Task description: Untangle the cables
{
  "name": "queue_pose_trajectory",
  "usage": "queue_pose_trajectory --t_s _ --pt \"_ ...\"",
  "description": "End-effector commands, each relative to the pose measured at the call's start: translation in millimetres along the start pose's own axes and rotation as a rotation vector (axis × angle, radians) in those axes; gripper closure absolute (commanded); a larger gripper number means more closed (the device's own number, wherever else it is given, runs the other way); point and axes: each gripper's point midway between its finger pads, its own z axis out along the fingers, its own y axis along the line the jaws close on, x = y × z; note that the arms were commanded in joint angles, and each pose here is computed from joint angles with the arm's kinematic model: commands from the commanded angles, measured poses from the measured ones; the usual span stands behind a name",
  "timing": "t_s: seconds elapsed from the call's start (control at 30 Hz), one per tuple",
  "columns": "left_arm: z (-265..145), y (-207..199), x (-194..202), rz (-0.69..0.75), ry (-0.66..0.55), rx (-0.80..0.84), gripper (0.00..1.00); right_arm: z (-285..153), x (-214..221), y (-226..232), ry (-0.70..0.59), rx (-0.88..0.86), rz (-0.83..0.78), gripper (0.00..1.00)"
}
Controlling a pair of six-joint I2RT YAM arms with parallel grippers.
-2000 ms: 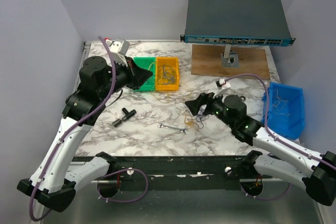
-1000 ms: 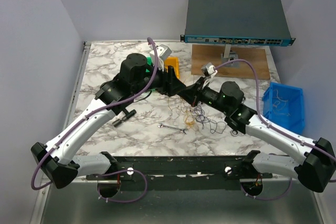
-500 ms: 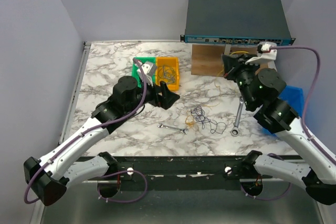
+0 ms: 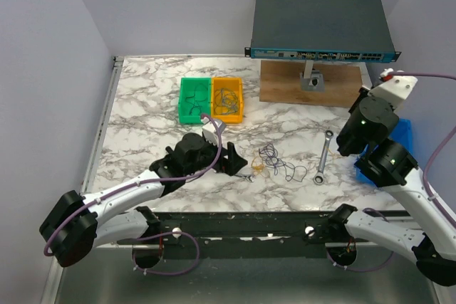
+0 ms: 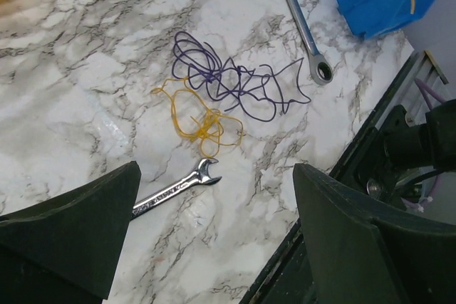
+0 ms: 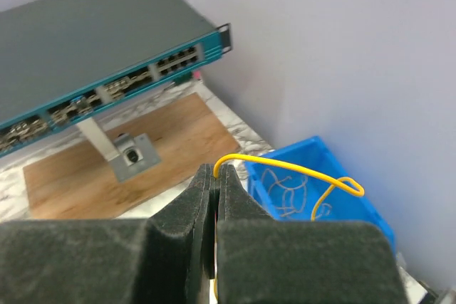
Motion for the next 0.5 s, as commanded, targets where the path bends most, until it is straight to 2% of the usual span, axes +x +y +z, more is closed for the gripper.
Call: queue_pose_trajectory --t_s 0.0,0.13,0.3,0.47 --pt "5.3 -15.8 -4.8 0.072 -0.090 0.076 0.10 -2.1 -26.6 -41.8 -0.034 0.122 0.040 0.99" --pt "5.6 -21.6 1.8 0.114 -0.082 0.103 0.10 4.6 -31.3 -6.3 -0.081 0.005 0.055 0.99" --pt "6.1 -22.3 3.8 0.126 -0.083 0.107 0.10 25.8 -4.2 47.6 -0.059 -0.026 -0.092 0.99" --pt "3.7 -18.5 8.1 0.134 -0.089 0.098 0.10 81.9 0.5 37.2 -0.031 0.052 -0.095 0.99"
